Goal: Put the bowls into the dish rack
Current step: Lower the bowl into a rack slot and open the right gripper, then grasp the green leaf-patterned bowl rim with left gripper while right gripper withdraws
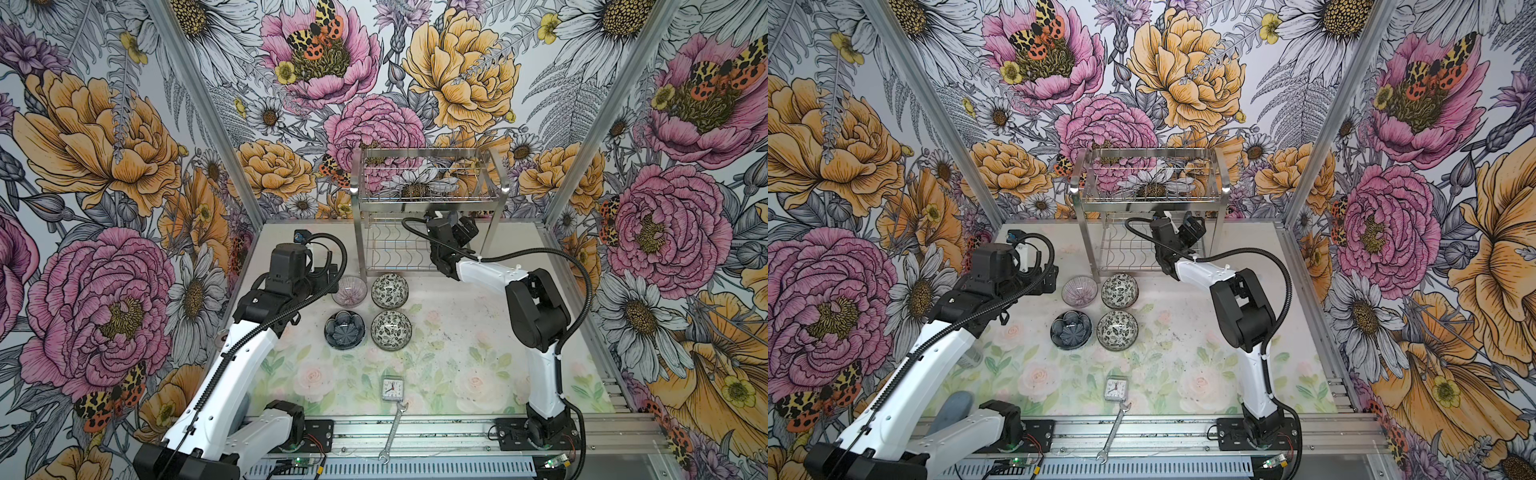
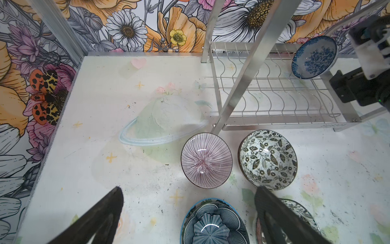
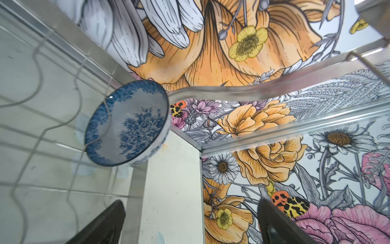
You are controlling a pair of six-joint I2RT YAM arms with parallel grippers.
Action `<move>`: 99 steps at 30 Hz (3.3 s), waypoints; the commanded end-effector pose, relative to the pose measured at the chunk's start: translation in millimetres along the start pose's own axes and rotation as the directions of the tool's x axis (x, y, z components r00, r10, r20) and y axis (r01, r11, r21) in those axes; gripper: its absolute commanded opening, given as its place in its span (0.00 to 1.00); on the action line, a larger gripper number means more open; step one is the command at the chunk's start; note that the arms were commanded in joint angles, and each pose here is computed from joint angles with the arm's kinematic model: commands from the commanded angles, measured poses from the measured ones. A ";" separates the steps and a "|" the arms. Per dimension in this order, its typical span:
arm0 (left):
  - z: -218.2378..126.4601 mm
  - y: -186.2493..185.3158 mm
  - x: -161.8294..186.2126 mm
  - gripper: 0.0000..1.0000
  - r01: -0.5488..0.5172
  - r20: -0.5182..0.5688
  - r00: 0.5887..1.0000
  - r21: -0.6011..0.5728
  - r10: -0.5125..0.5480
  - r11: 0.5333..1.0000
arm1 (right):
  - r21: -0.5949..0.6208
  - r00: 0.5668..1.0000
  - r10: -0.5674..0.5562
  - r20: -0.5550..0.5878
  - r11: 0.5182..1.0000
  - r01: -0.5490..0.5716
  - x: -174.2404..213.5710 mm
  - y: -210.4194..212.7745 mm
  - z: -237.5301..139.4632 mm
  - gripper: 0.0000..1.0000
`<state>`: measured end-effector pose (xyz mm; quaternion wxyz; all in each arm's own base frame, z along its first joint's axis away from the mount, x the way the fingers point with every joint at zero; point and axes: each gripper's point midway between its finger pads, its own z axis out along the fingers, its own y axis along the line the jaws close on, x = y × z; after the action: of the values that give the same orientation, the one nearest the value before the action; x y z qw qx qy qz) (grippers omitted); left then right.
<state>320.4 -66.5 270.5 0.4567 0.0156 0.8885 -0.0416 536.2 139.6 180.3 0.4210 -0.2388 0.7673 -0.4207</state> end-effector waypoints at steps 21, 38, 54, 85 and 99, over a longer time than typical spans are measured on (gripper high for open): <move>72.8 -83.0 45.4 0.99 -0.015 -0.127 0.991 0.128 0.032 0.992 | -0.575 0.854 0.517 0.062 0.718 -0.393 36.1 -17.2 -175.7 1.00; 149.8 -121.5 67.7 0.60 -0.089 -0.196 0.973 0.185 0.126 0.979 | -0.567 0.806 0.591 -0.021 0.657 -0.497 46.9 -34.0 -148.2 0.98; 181.8 -125.0 76.9 0.44 -0.105 -0.232 0.961 0.201 0.151 0.974 | -0.561 0.808 0.589 -0.025 0.660 -0.499 48.8 -37.3 -144.7 0.97; 204.6 -122.8 89.8 0.20 -0.067 -0.270 0.954 0.225 0.128 0.972 | -0.546 0.808 0.588 -0.029 0.668 -0.506 59.2 -43.7 -147.1 0.96; 199.0 -119.4 88.5 0.06 -0.069 -0.270 0.954 0.216 0.127 0.974 | -0.541 0.805 0.593 -0.033 0.667 -0.513 65.0 -46.4 -149.0 0.96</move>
<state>415.4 -204.9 81.5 0.3079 0.1176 0.9383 -0.1043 379.3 140.8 226.7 0.4931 -0.1401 0.8581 -0.0294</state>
